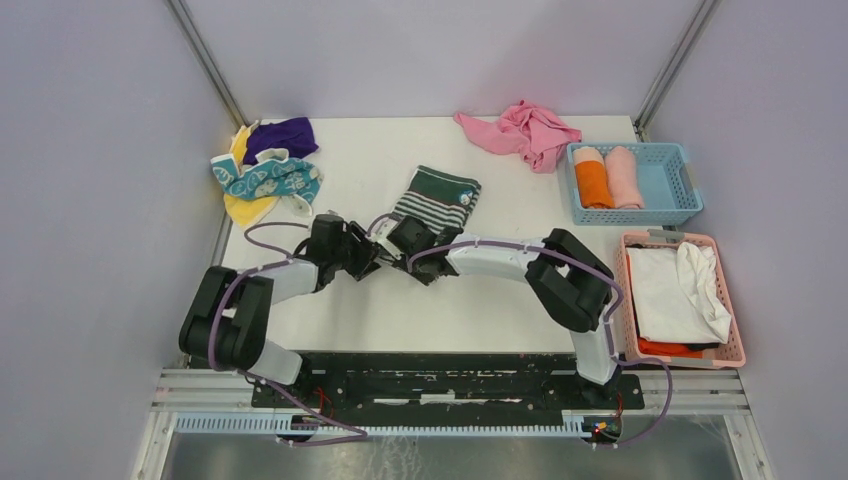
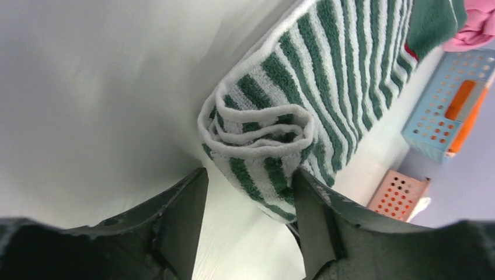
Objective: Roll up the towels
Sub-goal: Roll the towel at the center of the board.
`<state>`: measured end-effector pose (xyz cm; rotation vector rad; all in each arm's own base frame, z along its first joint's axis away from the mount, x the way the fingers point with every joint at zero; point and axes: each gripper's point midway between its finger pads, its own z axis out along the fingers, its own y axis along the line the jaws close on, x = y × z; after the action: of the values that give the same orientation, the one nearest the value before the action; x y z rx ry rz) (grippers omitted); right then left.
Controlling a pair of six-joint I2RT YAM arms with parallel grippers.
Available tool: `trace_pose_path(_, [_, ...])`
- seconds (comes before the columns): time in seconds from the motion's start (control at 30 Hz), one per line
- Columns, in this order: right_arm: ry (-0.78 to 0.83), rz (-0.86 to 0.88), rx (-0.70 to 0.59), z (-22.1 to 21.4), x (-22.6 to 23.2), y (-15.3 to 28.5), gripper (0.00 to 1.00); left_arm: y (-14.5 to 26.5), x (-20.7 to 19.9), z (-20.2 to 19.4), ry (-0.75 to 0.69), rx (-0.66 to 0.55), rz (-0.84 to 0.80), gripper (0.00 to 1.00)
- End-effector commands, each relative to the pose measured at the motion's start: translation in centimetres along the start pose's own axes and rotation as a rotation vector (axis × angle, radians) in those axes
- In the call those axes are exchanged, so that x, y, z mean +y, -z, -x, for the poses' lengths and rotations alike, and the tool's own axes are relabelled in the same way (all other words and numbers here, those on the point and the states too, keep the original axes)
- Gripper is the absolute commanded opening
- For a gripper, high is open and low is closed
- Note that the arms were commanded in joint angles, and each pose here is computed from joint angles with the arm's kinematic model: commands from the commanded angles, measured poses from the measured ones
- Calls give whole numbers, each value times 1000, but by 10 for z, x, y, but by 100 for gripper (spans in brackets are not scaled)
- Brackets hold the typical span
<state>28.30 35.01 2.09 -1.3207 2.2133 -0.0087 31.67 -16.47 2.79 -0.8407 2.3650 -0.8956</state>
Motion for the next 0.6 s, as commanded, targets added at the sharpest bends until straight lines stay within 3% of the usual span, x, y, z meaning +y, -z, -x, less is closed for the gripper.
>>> trace_pose_path(0.0, [-193, 506, 28, 2, 78, 37, 0, 28, 63, -16, -53, 5, 255, 67])
trace_pose_path(0.37, [-757, 1079, -56, 49, 84, 72, 1, 97, 43, -5, -62, -138, 217, 78])
trace_pose_path(0.57, [-940, 1217, -77, 52, 77, 58, 1, 97, 30, -3, -59, -140, 169, 80])
